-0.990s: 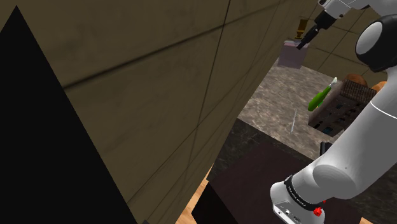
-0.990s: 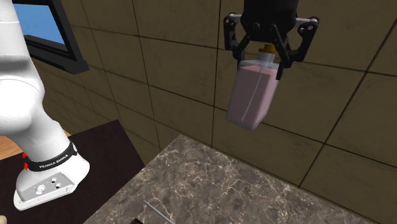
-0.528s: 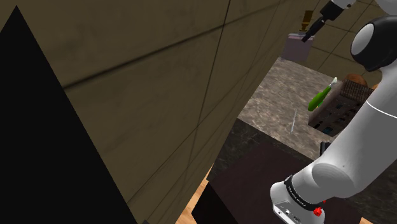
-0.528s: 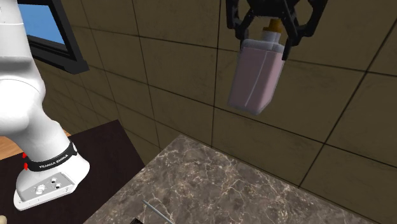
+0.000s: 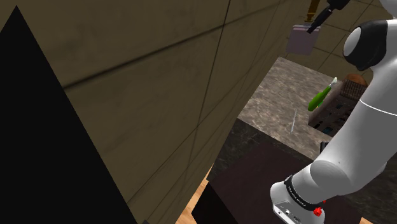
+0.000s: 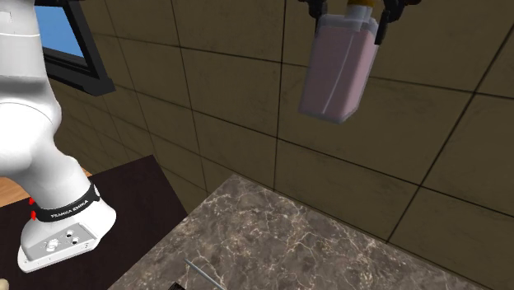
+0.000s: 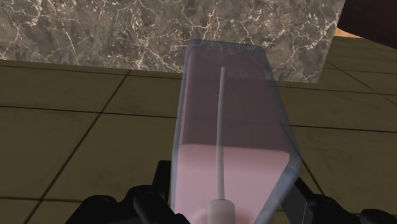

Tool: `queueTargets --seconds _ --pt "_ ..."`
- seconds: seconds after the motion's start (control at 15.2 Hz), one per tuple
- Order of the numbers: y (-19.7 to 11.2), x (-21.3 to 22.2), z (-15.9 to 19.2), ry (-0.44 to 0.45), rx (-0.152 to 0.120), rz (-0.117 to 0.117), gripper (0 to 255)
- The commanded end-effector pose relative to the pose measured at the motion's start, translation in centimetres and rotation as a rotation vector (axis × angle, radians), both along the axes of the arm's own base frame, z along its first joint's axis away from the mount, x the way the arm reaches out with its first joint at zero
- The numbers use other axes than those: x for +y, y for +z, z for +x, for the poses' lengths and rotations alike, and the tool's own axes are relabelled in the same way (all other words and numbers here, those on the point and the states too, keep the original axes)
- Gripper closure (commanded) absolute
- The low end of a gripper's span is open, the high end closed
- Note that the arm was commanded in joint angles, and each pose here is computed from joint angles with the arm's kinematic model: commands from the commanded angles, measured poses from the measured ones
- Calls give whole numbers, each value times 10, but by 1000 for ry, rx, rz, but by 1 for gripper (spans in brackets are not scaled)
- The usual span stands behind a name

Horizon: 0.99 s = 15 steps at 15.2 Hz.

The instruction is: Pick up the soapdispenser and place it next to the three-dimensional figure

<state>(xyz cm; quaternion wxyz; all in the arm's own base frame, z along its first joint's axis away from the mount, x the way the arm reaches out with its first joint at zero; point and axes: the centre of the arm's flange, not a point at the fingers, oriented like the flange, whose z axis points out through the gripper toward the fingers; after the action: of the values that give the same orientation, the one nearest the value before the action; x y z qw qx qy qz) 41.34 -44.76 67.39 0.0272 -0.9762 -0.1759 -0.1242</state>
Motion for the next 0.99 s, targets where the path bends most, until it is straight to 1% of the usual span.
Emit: queueTargets --seconds 0.0,0.53,0.59,0.92 --pt "11 0 0 1 0 0 255" --pt "53 0 0 1 0 0 255" --pt "54 0 0 1 0 0 255" --pt "54 23 -62 1 0 0 255"
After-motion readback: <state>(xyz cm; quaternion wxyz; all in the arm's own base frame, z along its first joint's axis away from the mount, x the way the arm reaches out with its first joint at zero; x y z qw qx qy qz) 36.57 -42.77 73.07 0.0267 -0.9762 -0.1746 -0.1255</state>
